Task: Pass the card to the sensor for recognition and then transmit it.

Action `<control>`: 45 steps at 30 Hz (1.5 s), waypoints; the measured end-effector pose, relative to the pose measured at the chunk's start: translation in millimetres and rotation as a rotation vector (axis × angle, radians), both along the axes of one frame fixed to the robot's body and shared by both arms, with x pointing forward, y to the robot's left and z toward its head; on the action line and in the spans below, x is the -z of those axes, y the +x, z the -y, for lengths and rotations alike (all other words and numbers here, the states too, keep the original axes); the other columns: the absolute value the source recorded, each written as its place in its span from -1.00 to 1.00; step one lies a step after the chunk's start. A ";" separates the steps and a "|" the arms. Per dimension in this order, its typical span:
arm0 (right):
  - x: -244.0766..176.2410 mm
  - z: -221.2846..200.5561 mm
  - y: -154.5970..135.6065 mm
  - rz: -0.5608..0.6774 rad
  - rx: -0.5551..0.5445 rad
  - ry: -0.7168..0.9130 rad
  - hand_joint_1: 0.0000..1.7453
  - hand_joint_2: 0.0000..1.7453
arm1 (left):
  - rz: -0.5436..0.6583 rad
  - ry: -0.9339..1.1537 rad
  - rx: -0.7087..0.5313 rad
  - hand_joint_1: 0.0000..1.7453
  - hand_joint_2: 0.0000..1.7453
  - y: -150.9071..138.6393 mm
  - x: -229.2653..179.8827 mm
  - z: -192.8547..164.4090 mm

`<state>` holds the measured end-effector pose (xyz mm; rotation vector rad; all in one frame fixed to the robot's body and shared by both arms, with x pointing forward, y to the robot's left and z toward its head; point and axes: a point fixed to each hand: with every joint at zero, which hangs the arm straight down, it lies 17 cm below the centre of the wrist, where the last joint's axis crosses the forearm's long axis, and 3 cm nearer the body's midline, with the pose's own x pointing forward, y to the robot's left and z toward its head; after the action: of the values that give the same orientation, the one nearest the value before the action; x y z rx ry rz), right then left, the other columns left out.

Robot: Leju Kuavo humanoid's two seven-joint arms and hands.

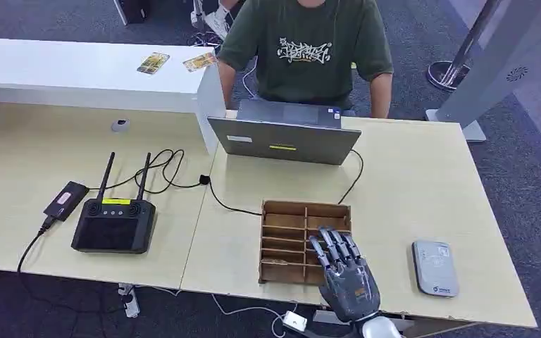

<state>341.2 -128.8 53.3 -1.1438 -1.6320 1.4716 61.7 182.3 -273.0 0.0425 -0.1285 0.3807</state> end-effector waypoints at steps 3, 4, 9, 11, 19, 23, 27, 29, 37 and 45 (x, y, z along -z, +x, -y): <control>3.3 4.8 -1.3 -0.020 0.007 -0.012 -1.00 1.00 | 0.003 0.001 -0.001 -1.00 -1.00 0.4 -0.1 -0.2; 4.1 6.8 -1.6 -0.027 0.008 -0.016 -1.00 1.00 | 0.004 0.002 -0.001 -1.00 -1.00 0.6 -0.1 -0.3; 0.8 12.2 -1.8 -0.035 0.008 -0.023 -1.00 1.00 | 0.006 0.001 -0.003 -1.00 -1.00 0.9 -0.2 -0.3; 0.0 14.3 -1.8 -0.035 0.006 -0.028 -1.00 1.00 | 0.007 0.001 -0.004 -1.00 -1.00 1.0 -0.2 -0.3; -3.6 20.0 -5.7 -0.053 0.028 -0.006 -1.00 1.00 | 0.010 0.002 -0.010 -1.00 -1.00 1.3 -0.2 -0.6; -2.4 18.4 -11.7 -0.075 0.052 0.021 -1.00 1.00 | 0.011 0.001 -0.011 -1.00 -1.00 1.3 -0.3 -0.5; -0.3 15.0 -11.3 -0.115 0.080 0.069 -1.00 1.00 | 0.009 -0.001 -0.015 -1.00 -1.00 1.2 -0.3 -0.2; 2.1 12.5 -11.9 -0.136 0.089 0.085 -1.00 1.00 | 0.009 -0.001 -0.018 -1.00 -1.00 1.0 -0.2 -0.3; -2.3 2.4 -13.3 -0.153 0.122 0.162 -1.00 1.00 | 0.006 -0.004 -0.034 -1.00 -1.00 0.4 -0.2 0.2; -21.7 -9.9 -13.9 -0.089 0.145 0.226 -1.00 1.00 | 0.006 -0.004 -0.035 -1.00 -1.00 0.4 -0.3 0.5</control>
<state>327.3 -118.9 75.0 -1.0317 -1.5741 1.1960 62.1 181.8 -272.7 0.0393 -0.1325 0.4164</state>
